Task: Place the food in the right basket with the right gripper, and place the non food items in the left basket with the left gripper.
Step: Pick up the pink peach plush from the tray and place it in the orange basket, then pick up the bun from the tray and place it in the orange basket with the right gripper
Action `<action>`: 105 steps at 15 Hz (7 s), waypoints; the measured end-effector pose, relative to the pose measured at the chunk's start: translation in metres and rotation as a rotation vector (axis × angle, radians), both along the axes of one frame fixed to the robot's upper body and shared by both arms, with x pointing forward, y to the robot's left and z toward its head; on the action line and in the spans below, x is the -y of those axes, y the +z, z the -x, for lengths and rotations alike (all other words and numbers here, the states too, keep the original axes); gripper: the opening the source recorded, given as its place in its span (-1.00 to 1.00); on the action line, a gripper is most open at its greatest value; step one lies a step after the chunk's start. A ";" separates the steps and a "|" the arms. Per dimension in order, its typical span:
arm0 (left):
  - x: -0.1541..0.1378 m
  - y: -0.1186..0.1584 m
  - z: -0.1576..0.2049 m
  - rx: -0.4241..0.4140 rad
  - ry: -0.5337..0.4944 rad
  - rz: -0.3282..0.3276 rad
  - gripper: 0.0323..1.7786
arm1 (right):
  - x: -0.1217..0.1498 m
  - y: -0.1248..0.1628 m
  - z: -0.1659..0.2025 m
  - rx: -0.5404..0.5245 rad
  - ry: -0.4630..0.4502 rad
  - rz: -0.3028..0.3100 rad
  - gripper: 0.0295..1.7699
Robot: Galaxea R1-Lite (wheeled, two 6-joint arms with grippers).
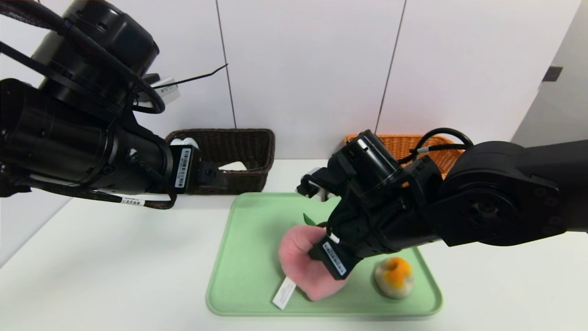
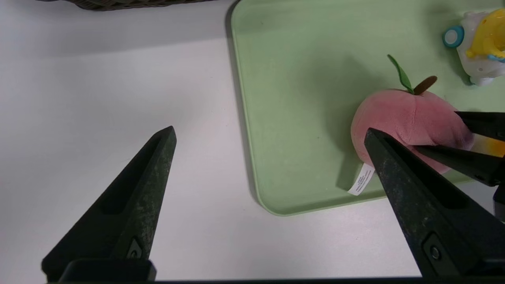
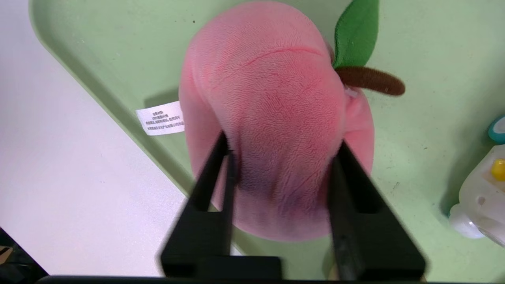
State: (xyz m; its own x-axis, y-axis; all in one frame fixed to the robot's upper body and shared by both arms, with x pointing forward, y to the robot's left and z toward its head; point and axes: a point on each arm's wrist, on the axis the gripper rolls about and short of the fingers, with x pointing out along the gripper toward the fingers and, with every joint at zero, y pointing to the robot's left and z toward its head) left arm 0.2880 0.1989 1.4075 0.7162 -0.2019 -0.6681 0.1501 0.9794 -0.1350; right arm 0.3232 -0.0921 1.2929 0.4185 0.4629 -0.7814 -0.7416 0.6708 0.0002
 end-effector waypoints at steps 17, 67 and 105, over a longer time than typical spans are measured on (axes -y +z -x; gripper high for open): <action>-0.002 0.001 0.003 0.002 0.001 0.003 0.90 | 0.077 0.100 -0.024 0.447 -0.271 -0.330 -0.66; 0.002 0.000 -0.002 0.015 -0.001 0.014 0.90 | 0.159 0.031 -0.168 0.398 -0.617 -0.198 0.43; 0.000 0.003 0.002 0.025 -0.005 0.021 0.90 | 0.134 0.020 0.051 -0.051 -0.127 0.049 0.91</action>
